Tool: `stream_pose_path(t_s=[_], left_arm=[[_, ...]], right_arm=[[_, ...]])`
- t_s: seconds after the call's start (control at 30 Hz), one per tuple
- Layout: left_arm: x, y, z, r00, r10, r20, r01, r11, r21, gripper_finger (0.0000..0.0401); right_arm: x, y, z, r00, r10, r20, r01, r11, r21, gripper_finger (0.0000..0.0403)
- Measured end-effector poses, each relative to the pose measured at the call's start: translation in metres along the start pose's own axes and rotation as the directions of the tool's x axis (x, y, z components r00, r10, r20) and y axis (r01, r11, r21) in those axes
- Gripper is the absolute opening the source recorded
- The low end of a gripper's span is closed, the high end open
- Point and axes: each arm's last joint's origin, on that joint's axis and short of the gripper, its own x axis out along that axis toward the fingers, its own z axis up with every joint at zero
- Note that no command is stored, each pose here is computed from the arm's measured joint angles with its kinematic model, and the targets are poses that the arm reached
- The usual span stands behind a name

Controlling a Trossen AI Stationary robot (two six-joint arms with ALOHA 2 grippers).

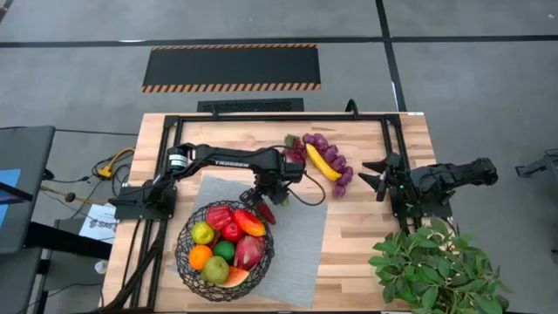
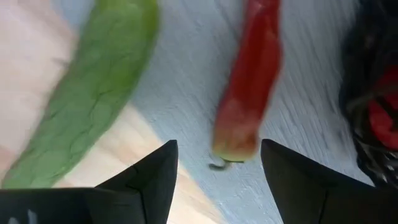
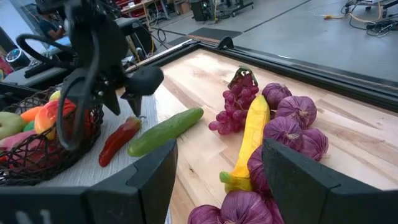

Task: Build produce basket
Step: Put the red chili pepper into the mesh basket

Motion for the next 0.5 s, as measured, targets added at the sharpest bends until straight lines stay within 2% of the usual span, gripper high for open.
stream_pose_path(t_s=[0.2, 0.5], left_arm=[[0.012, -0.006, -0.005, 0.99, -0.134, 0.038, 0.13, 0.988, 0.087, 0.0215], [0.028, -0.002, -0.006, 0.995, -0.089, 0.045, 0.081, 0.984, 0.157, 0.0215]], right_arm=[[0.0, 0.0, 0.0, 1.0, 0.0, 0.0, 0.0, 1.0, -0.001, 0.0255], [0.0, 0.0, 0.0, 1.0, 0.0, 0.0, 0.0, 1.0, -0.003, 0.0255]])
